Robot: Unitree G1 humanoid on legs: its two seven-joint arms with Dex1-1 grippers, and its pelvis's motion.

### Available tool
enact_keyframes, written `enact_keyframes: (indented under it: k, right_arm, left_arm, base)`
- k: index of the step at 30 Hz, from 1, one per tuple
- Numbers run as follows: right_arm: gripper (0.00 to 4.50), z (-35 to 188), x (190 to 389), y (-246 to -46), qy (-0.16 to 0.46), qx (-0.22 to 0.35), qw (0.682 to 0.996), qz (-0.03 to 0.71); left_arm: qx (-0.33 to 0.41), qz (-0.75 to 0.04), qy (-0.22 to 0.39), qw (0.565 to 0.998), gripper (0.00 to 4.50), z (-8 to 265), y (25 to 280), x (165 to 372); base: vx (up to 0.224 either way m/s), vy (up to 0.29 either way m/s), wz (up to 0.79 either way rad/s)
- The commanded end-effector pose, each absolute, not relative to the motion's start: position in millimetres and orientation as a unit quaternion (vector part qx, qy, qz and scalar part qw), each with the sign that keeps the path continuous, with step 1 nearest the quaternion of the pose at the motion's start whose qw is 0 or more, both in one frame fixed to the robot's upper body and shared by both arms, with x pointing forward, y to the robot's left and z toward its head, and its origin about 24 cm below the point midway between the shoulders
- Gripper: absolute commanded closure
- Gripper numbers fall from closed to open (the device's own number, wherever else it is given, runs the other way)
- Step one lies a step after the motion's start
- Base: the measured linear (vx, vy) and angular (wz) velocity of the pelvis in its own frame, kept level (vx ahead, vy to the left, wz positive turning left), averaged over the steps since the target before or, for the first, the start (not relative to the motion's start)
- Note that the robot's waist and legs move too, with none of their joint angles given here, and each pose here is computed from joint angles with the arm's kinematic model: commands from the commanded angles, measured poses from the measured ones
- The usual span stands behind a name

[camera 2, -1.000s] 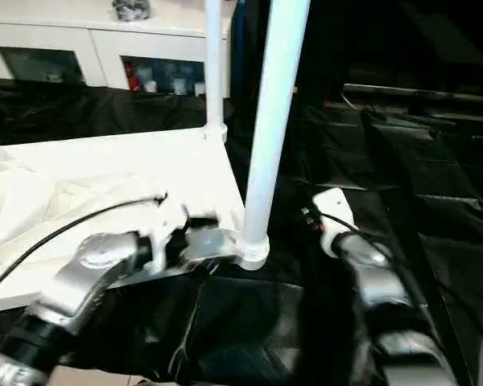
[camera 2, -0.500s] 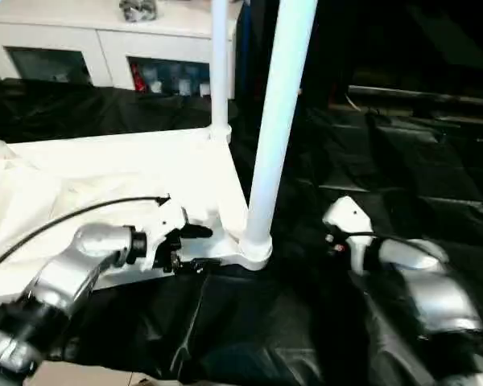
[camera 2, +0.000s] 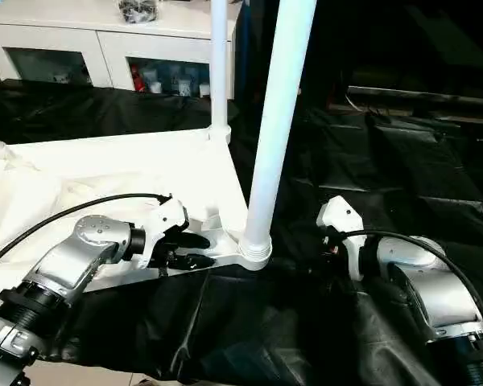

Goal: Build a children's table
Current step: Rotate table base, then rotate leg to tighten

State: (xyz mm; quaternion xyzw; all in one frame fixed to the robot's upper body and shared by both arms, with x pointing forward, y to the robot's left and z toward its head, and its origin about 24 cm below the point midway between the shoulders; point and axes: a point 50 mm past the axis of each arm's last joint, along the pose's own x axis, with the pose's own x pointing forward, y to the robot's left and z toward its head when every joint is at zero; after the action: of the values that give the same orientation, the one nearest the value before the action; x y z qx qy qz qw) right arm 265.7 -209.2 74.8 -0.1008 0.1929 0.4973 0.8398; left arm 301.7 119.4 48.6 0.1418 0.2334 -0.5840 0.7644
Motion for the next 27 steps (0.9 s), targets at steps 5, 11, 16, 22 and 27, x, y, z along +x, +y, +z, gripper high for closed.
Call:
enact_keyframes:
  k: [5, 11, 16, 22, 27]
  right_arm:
    - [0.0, 75.1, 268.5, -202.3, 0.19, -0.11, 0.84, 0.496]
    - [0.0, 74.6, 270.0, -194.9, 0.186, -0.108, 0.839, 0.5]
    - [0.0, 70.0, 274.9, -179.1, 0.173, -0.116, 0.837, 0.506]
    - [0.0, 63.8, 284.1, -162.7, 0.162, -0.136, 0.841, 0.497]
    - [0.28, 60.9, 289.8, -161.1, 0.167, -0.143, 0.846, 0.486]
  left_arm:
    - [0.141, -0.587, 0.258, 0.755, 3.18, 40.8, 120.0, 294.4]
    - [0.144, -0.585, 0.261, 0.754, 3.65, 40.5, 118.8, 293.4]
    - [0.145, -0.585, 0.264, 0.753, 4.06, 40.0, 118.1, 292.2]
    - [0.147, -0.586, 0.265, 0.752, 4.47, 37.1, 114.4, 288.7]
    - [0.152, -0.584, 0.265, 0.752, 4.5, 35.9, 113.8, 286.8]
  base:
    - [0.0, 0.0, 0.0]
    - [0.0, 0.0, 0.0]
    - [0.0, 0.0, 0.0]
    - [0.0, 0.0, 0.0]
    - [0.0, 0.0, 0.0]
